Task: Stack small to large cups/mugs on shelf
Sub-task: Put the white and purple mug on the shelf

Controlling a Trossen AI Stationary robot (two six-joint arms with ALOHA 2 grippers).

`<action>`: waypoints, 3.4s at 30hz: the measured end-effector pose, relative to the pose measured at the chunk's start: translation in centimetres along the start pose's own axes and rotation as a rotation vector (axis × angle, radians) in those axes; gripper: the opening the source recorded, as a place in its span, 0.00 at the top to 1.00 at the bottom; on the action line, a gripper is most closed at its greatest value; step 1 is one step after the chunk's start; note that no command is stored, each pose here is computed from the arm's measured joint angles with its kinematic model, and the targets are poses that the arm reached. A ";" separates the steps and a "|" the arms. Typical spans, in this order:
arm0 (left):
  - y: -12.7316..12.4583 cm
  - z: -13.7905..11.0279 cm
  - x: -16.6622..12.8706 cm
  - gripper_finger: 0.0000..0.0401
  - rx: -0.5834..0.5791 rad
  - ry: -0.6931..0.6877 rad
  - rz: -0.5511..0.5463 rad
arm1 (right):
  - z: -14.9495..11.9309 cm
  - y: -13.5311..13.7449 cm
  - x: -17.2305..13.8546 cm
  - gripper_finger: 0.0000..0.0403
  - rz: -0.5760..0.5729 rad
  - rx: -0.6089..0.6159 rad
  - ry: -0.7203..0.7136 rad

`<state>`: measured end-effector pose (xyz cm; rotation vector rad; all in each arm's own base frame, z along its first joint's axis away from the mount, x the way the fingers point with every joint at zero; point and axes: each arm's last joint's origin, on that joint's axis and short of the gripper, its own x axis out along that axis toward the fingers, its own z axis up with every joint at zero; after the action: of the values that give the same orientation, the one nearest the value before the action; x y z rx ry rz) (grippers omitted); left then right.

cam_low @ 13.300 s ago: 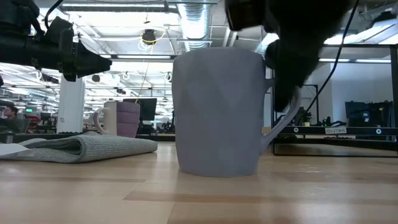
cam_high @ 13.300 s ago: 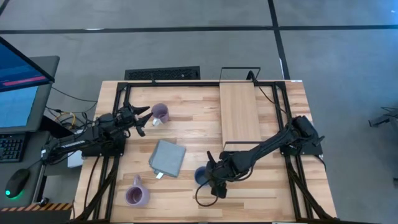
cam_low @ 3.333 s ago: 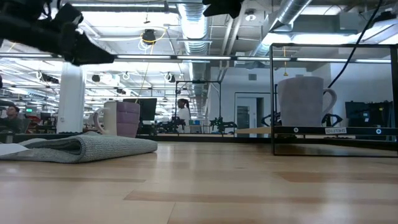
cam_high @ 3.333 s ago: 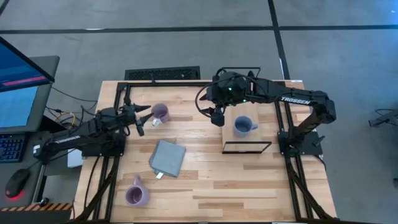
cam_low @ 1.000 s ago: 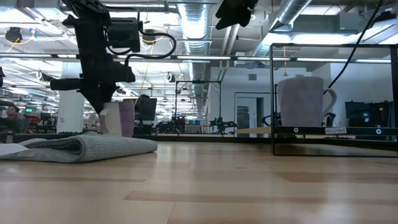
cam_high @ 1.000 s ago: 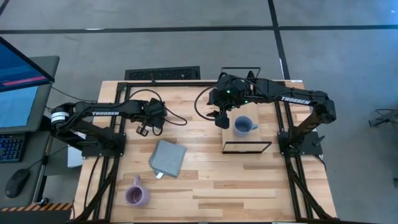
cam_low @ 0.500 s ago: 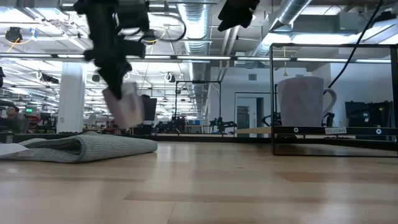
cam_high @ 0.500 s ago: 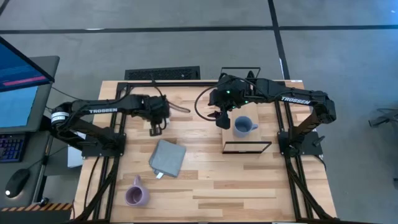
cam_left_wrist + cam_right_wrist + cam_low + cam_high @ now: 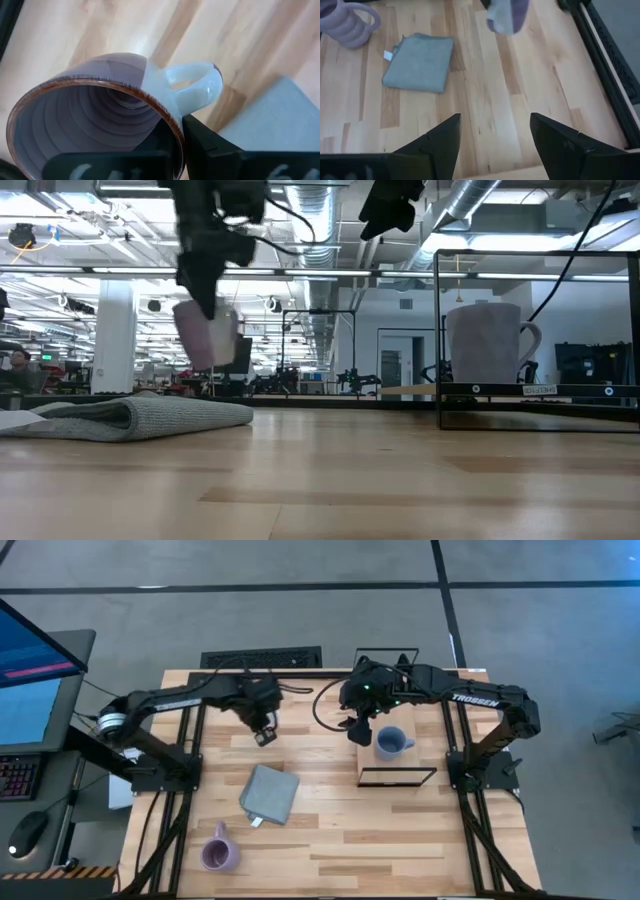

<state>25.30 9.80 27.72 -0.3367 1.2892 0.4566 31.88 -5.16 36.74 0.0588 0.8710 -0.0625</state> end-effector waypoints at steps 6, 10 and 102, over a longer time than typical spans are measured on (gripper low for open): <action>-0.3 4.7 1.2 0.99 0.007 0.044 -0.020 | -0.7 0.1 -0.3 0.35 0.004 0.026 0.069; -0.7 7.6 1.2 0.99 0.030 0.024 -0.029 | -1.4 0.2 -0.9 0.35 0.004 0.048 0.120; -1.4 14.5 -6.0 0.51 0.330 -0.214 -0.339 | -5.4 0.7 -10.9 0.35 -0.085 0.121 0.037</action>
<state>36.93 14.77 37.13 -0.2145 1.0504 -0.0108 20.84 -3.74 41.68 0.1361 0.9061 -0.1944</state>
